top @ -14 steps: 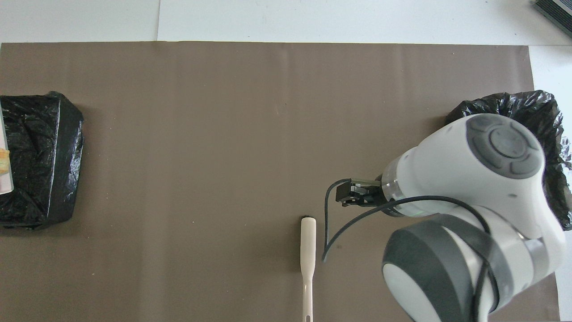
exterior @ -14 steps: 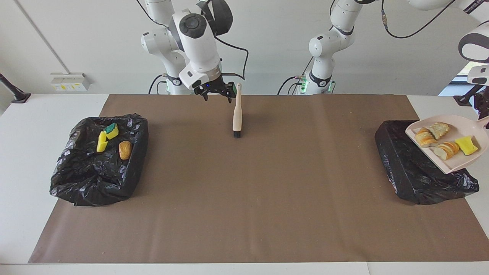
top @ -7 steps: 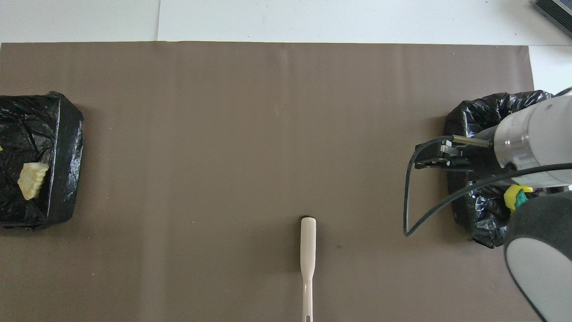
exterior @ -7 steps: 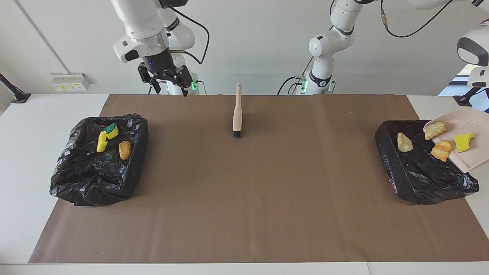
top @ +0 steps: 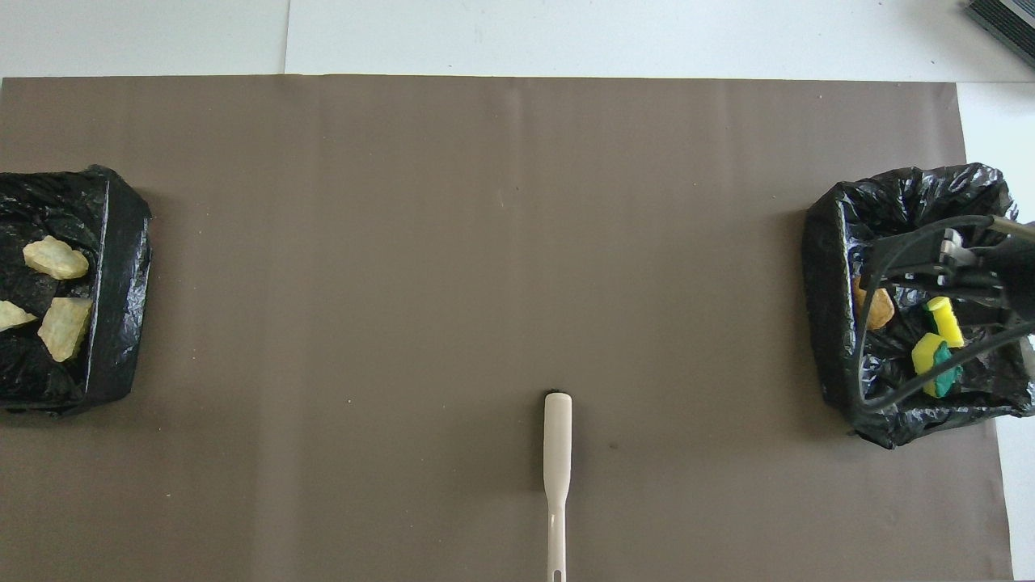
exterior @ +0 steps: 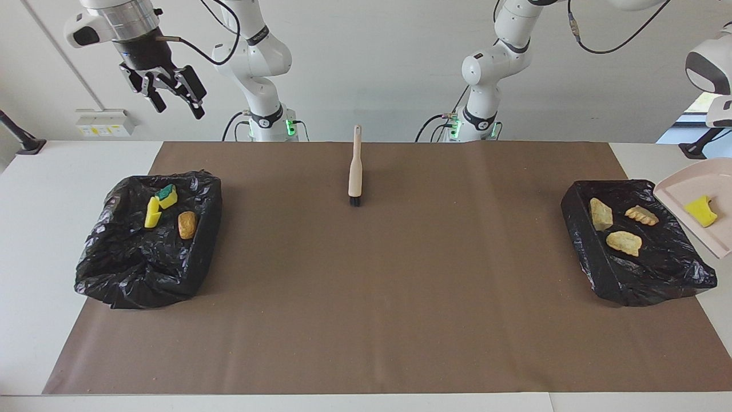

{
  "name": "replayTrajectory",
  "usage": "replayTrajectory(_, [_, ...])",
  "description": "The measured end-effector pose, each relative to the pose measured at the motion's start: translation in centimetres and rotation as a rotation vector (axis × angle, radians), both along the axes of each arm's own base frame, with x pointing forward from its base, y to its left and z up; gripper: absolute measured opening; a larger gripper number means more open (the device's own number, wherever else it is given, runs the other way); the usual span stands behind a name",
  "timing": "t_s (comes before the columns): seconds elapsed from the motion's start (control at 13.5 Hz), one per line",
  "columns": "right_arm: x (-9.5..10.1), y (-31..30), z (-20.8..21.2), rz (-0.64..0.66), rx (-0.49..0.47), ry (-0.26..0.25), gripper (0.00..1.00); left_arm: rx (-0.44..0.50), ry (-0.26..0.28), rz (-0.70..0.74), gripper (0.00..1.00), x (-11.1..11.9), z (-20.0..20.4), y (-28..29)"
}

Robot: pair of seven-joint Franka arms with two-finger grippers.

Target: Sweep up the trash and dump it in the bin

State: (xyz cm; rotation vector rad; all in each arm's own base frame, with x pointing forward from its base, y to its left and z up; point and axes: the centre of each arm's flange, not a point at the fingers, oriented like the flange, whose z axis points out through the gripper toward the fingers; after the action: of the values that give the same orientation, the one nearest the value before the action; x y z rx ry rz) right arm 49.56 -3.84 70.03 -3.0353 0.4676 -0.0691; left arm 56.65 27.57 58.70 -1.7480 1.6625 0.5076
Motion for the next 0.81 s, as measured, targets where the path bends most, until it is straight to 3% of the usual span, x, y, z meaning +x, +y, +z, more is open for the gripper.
replayTrajectory(0.44, [1.3, 1.7, -2.6, 0.059, -0.044, 0.053, 1.00, 0.131, 0.036, 0.030, 0.32, 0.6, 0.7, -3.1])
replayTrajectory(0.81, [1.4, 1.7, -3.2, 0.095, -0.081, 0.064, 1.00, 0.205, 0.050, 0.086, 0.32, 1.4, 0.7, -8.2])
